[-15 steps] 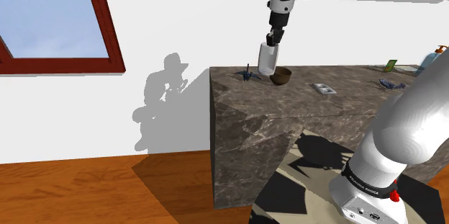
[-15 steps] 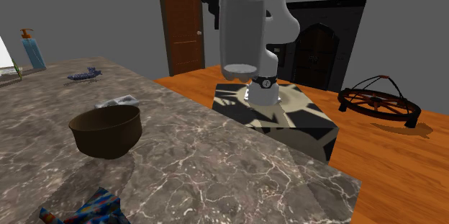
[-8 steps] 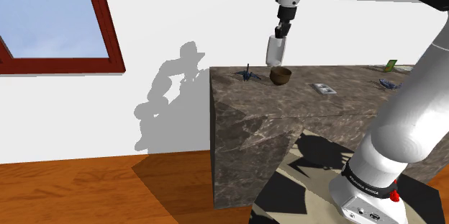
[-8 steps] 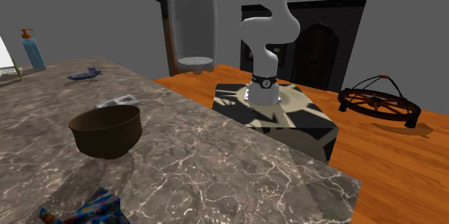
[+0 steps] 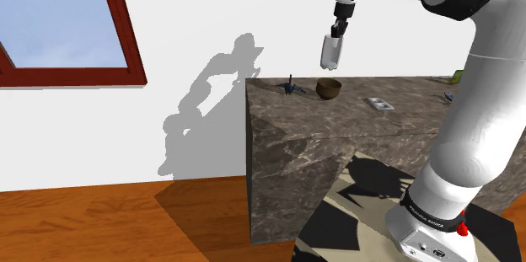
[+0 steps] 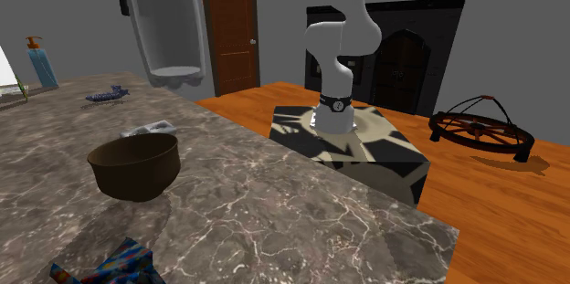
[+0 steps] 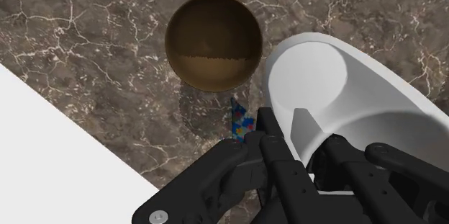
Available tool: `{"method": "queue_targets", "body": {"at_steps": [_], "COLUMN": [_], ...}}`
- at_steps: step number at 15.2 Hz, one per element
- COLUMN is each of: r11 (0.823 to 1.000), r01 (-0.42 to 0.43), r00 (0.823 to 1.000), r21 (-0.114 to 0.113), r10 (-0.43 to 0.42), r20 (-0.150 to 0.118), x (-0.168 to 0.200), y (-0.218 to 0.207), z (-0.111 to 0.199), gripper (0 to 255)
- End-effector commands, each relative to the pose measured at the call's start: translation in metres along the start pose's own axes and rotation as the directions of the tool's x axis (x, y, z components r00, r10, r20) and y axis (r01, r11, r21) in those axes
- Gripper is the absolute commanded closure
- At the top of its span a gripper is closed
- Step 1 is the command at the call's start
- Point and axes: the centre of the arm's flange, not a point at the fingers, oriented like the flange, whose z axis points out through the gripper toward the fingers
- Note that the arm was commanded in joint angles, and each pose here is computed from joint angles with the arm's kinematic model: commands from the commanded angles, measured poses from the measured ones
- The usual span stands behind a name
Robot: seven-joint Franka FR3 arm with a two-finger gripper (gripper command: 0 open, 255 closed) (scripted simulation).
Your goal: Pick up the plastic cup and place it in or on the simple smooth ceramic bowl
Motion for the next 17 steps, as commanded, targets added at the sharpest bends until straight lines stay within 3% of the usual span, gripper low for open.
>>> {"method": "queue_targets", "body": {"at_steps": [1,6,17], "r11": [1.0,1.0,1.0], "r01": [0.003,0.003,0.003], "r00": [1.0,1.0,1.0], "r21": [0.0,0.0,0.0], "r10": [-0.003,-0.003,-0.003], "r20": [-0.001,-0.001,-0.001], "x": [0.002,0.006,0.003], "y": [0.027,0.089,0.086], "z": [-0.002,-0.008,0.05], "gripper": [255,255,255]}}
